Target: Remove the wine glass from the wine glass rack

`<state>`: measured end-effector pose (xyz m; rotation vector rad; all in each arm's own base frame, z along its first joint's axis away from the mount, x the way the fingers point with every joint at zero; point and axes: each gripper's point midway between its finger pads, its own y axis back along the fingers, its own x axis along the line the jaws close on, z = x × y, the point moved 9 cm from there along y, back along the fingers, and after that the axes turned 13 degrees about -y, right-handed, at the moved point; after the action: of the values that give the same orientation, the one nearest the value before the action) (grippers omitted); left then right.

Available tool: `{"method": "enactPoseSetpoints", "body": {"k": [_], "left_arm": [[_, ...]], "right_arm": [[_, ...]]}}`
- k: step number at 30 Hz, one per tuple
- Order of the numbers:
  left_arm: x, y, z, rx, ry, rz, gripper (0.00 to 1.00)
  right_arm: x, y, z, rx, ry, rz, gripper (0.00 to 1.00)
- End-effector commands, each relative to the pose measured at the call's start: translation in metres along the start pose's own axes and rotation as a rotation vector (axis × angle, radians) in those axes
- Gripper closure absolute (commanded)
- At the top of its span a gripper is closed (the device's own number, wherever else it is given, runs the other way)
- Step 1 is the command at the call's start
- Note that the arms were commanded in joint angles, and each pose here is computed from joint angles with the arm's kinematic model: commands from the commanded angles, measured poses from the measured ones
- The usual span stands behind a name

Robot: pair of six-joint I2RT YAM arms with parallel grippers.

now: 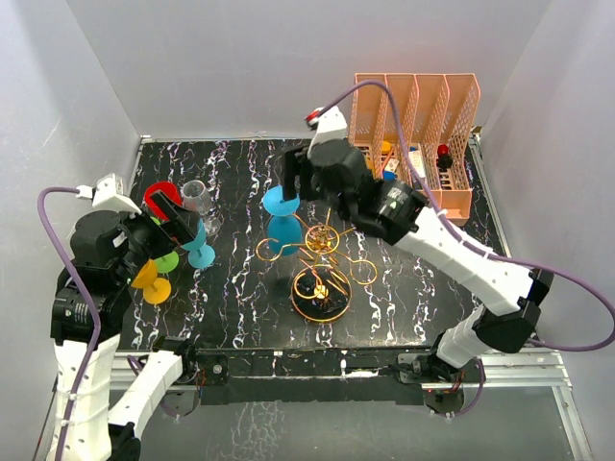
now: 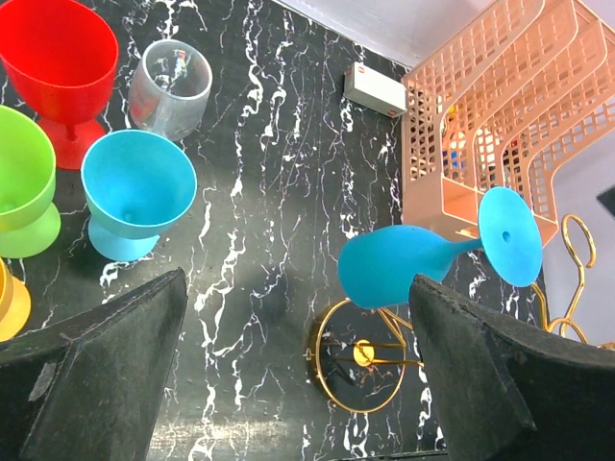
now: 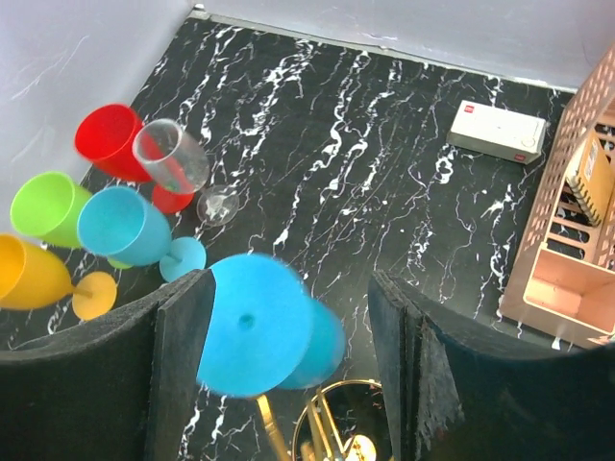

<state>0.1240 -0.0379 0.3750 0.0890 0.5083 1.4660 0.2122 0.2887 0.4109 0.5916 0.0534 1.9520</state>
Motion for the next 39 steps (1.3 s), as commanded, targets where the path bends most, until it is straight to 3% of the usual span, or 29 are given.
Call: {"method": "enactPoseSetpoints", "body": {"k": [1, 18, 39], "left_arm": [[-0.006, -0.001, 0.005, -0.018, 0.021, -0.048, 0.03], [-0.009, -0.013, 0.007, 0.024, 0.032, -0.055, 0.03], [-0.008, -0.014, 0.004, 0.029, 0.035, -0.045, 0.03]], "right_arm": [[-0.005, 0.0, 0.017, 0.042, -0.105, 0.141, 0.3], [-0.052, -0.027, 0.006, 0.271, -0.229, 0.287, 0.35], [-0.054, -0.038, -0.015, 0.431, -0.212, 0.328, 0.49]]}}
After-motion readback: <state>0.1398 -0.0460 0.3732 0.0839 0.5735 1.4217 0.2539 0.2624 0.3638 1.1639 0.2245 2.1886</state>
